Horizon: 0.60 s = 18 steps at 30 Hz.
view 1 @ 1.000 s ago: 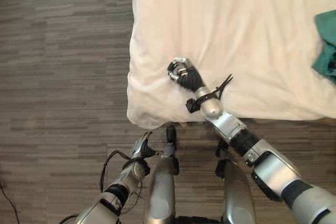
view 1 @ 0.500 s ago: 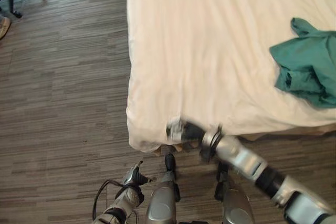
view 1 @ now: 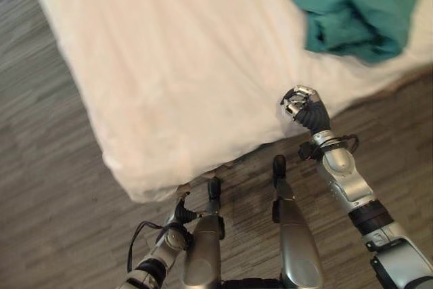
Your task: Tidy up the quilt and then pick up the clothes from the bed and put them into the laundry hamper.
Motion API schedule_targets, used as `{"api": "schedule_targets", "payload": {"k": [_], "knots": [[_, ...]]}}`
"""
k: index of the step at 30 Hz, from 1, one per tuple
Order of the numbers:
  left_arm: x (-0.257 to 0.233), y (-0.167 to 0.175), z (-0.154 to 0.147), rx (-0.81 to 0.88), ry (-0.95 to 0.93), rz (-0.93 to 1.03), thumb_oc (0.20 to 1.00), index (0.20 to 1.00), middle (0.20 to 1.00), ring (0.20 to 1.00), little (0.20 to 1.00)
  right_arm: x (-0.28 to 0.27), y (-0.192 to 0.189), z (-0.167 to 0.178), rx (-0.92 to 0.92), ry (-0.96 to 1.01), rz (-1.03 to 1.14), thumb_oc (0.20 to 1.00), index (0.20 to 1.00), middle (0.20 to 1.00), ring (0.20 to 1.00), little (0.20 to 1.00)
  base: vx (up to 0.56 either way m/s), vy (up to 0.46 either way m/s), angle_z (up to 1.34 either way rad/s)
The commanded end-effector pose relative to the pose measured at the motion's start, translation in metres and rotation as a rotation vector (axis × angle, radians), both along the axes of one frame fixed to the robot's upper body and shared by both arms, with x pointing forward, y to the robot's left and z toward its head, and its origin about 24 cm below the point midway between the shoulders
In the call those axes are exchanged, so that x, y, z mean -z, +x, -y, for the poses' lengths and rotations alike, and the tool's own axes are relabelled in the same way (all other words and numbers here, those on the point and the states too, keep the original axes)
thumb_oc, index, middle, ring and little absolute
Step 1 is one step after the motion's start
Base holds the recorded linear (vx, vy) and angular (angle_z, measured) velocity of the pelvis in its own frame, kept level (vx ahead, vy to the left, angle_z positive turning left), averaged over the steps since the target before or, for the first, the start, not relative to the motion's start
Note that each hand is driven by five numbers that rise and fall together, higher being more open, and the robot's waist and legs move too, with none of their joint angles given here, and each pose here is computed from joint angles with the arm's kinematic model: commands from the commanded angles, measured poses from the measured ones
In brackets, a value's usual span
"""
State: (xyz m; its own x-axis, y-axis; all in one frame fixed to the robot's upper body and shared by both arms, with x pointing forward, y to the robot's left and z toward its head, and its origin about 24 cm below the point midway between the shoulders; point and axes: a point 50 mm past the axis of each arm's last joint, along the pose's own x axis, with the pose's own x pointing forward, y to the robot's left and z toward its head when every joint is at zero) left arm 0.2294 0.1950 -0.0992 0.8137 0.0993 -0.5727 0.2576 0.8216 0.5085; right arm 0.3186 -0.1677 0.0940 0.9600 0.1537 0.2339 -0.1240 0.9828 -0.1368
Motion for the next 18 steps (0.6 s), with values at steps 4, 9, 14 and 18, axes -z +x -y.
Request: {"api": "schedule_targets", "payload": {"k": [4,9,14,18], "knots": [[0.021,-0.026,-0.006,0.012,0.012,-0.156,1.000,1.000,1.000,1.000,1.000,0.108,-0.065,0.052,0.200,-0.032,-0.418,1.000,1.000,1.000,1.000,1.000,-0.09,0.176,-0.52],[0.034,-0.051,-0.020,0.008,0.048,-0.264,1.000,1.000,1.000,1.000,1.000,0.173,-0.102,0.055,0.221,-0.215,-0.733,1.000,1.000,1.000,1.000,1.000,-0.18,0.031,-1.48],[0.047,-0.088,-0.035,-0.056,0.052,-0.379,1.000,1.000,1.000,1.000,1.000,0.218,-0.146,0.068,0.248,-0.375,-1.039,1.000,1.000,1.000,1.000,1.000,-0.07,-0.211,-1.72],[0.048,-0.099,-0.044,-0.109,0.045,-0.394,1.000,1.000,1.000,1.000,1.000,0.233,-0.179,0.080,0.279,-0.405,-1.183,1.000,1.000,1.000,1.000,1.000,0.09,-0.314,-1.91]]}}
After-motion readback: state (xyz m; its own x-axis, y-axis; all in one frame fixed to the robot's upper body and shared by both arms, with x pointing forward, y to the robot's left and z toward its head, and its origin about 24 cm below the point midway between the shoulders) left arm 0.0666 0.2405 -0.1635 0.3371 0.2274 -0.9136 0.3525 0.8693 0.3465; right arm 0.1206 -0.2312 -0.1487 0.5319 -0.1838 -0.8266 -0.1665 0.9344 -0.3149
